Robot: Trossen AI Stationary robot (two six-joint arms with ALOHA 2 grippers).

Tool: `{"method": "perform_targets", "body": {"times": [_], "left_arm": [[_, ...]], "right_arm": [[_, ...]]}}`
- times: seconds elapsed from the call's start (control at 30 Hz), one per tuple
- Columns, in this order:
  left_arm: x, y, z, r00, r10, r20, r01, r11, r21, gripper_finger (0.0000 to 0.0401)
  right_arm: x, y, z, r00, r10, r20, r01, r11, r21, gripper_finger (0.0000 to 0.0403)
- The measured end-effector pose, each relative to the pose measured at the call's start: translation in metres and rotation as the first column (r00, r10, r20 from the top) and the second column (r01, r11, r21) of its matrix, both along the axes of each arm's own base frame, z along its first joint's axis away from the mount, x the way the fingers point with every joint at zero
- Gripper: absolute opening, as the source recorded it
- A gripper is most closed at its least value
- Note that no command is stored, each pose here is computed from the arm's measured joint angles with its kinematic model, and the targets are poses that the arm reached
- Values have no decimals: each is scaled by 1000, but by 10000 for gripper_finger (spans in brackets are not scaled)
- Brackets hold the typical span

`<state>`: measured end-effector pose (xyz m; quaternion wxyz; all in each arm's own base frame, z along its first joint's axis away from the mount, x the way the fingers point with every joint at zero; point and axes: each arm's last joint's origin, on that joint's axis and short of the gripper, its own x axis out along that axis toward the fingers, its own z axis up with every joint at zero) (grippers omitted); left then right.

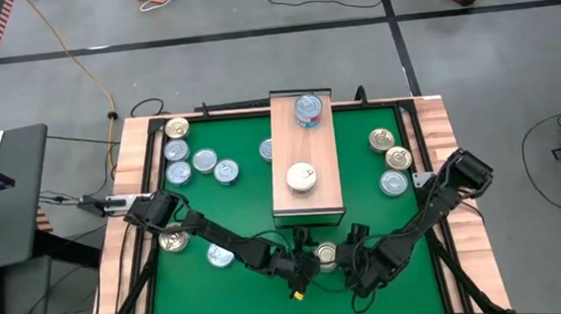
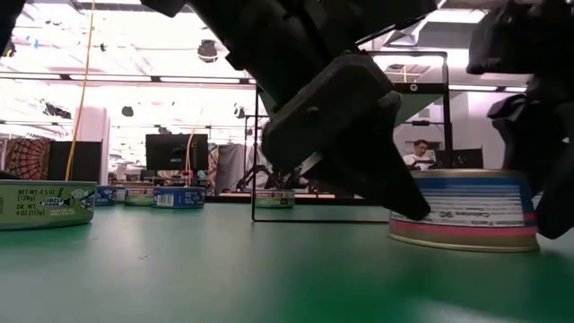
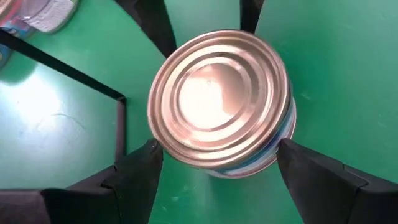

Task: Stack canned seafood by type on shelf
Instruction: Stack the blue tuna can on top of the blue tuna can on the shelf

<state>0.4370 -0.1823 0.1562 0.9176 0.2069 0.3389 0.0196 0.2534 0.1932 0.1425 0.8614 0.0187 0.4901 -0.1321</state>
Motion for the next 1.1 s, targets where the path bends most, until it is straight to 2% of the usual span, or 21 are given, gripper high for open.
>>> {"method": "perform_targets", "body": {"times": [0.17,0.43,0.73,1.1], "left_arm": [[-1,1,-2,1000,13,-15,-14,1000,-4,302],[-10,1,-8,993,49,-107,-50,999,-7,302],[-13,-2,-9,989,47,-140,-60,994,-93,302],[-12,-3,-10,988,13,-152,-35,990,-140,302]], "right_arm": [[9,2,6,998,43,34,-43,999,9,292],[23,8,31,993,54,104,-54,999,-2,292],[40,2,46,986,50,158,-51,999,3,292],[56,-6,53,968,48,248,-55,998,22,292]]}}
